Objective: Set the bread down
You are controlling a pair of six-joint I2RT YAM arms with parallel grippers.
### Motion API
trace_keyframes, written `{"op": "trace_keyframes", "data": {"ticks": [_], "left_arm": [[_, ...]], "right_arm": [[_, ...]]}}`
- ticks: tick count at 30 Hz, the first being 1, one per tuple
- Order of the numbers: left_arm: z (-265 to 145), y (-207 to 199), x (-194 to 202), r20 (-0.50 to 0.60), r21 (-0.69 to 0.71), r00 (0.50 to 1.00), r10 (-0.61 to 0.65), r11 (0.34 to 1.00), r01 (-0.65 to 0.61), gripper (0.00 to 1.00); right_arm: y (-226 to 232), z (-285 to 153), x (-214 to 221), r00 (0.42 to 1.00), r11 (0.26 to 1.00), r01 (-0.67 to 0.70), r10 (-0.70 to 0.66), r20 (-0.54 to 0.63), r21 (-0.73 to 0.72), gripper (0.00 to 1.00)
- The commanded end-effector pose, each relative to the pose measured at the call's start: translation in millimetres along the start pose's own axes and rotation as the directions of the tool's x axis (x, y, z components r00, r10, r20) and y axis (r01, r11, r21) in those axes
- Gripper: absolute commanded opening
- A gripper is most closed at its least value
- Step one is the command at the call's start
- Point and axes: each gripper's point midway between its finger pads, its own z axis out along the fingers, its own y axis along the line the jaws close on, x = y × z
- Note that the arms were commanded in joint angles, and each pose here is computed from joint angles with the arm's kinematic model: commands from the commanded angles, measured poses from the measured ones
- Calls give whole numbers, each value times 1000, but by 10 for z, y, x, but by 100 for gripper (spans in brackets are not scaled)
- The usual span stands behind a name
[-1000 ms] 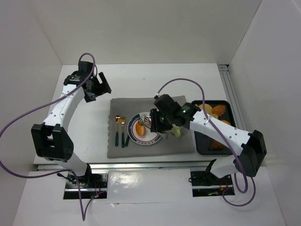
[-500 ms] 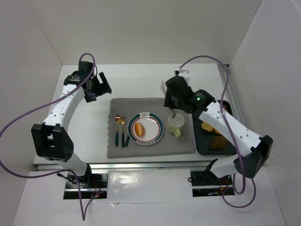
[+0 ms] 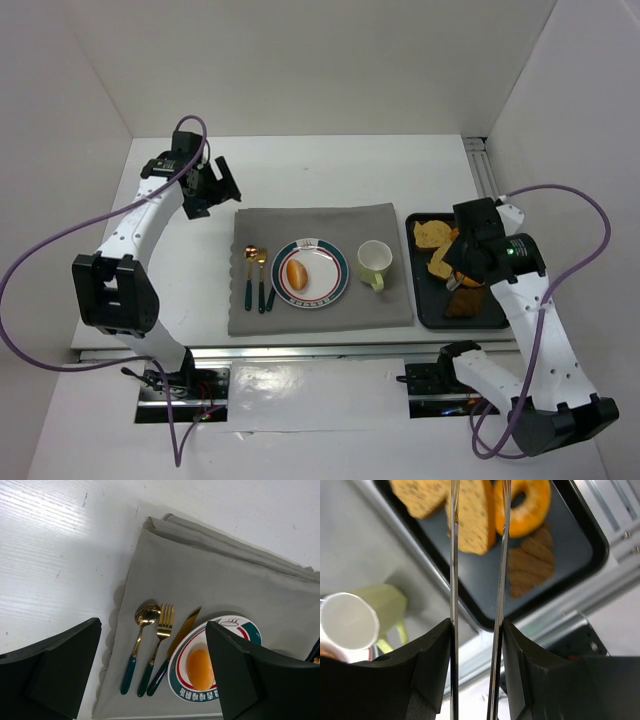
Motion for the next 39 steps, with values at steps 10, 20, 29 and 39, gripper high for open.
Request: {"op": "trace_keyframes", "data": {"ticks": [10,20,29,39], "left_arm": [[116,-75,20,-18,41,999,31,999,-30,100],[216,-128,97,-43,68,998,48,997,-45,100],[213,-142,105,-47,76,998,48,996,-45,100],[175,-95,-19,-2,36,998,70,997,-70,100]], "right_arm": [[10,213,383,987,999,16,-22,-161,-40,50],[83,366,482,974,998,38,-47,-220,-43,53],[118,402,424,976,998,22,-35,-216,-61,40],[342,74,-269,994,990,74,-84,-74,-122,3]]}}
